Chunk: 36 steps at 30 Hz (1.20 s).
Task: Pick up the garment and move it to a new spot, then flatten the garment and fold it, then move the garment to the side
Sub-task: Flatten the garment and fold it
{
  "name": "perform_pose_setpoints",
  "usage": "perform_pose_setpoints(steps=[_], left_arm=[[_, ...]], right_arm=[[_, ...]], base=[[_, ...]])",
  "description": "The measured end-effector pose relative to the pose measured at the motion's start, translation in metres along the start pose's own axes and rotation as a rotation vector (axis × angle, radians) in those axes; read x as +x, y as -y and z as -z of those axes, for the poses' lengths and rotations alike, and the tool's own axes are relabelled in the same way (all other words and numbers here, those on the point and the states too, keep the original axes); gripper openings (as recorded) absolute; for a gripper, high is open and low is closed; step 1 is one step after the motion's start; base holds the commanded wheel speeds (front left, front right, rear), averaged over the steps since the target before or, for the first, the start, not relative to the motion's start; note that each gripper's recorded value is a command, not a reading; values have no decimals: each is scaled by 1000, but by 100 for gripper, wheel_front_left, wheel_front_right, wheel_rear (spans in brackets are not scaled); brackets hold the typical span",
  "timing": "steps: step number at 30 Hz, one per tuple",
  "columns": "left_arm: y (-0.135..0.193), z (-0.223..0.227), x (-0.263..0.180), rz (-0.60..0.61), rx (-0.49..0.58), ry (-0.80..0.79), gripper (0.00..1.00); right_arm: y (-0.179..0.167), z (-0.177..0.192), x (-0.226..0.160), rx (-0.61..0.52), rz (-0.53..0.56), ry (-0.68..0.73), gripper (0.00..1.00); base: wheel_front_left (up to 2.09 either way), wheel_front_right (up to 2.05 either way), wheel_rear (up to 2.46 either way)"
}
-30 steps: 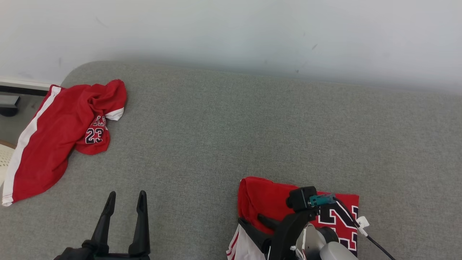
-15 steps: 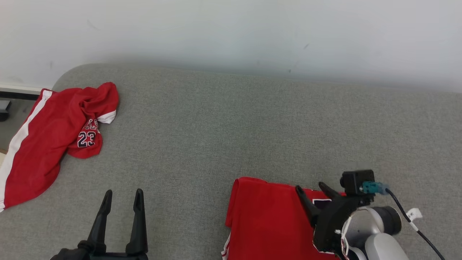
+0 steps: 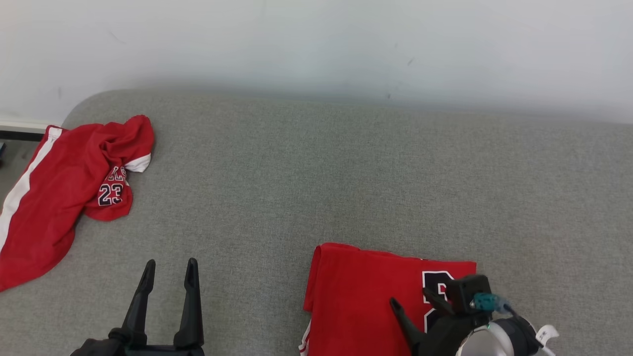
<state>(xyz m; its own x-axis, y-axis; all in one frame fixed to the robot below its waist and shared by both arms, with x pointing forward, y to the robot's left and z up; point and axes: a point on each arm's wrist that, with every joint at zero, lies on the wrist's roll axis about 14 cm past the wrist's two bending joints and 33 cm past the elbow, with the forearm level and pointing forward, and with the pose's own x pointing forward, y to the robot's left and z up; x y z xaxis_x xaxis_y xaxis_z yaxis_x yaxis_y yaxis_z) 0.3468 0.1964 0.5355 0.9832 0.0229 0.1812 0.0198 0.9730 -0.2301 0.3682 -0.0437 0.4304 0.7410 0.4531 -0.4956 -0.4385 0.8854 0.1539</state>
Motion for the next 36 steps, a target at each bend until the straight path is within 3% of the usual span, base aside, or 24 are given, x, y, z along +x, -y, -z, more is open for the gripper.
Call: perform_pose_setpoints(steps=[7, 21, 36], left_arm=[[-3, -8, -4, -11, -4, 23, 100], [5, 3, -12, 12, -17, -11, 100], [-5, 21, -21, -16, 57, -76, 100]], right_arm=[[-3, -17, -14, -32, 15, 154, 100], [69, -48, -78, 39, 265, 567, 100], [112, -38, -108, 45, 424, 610, 100]], base=[[0, 0, 0], [0, 0, 0], [0, 0, 0]])
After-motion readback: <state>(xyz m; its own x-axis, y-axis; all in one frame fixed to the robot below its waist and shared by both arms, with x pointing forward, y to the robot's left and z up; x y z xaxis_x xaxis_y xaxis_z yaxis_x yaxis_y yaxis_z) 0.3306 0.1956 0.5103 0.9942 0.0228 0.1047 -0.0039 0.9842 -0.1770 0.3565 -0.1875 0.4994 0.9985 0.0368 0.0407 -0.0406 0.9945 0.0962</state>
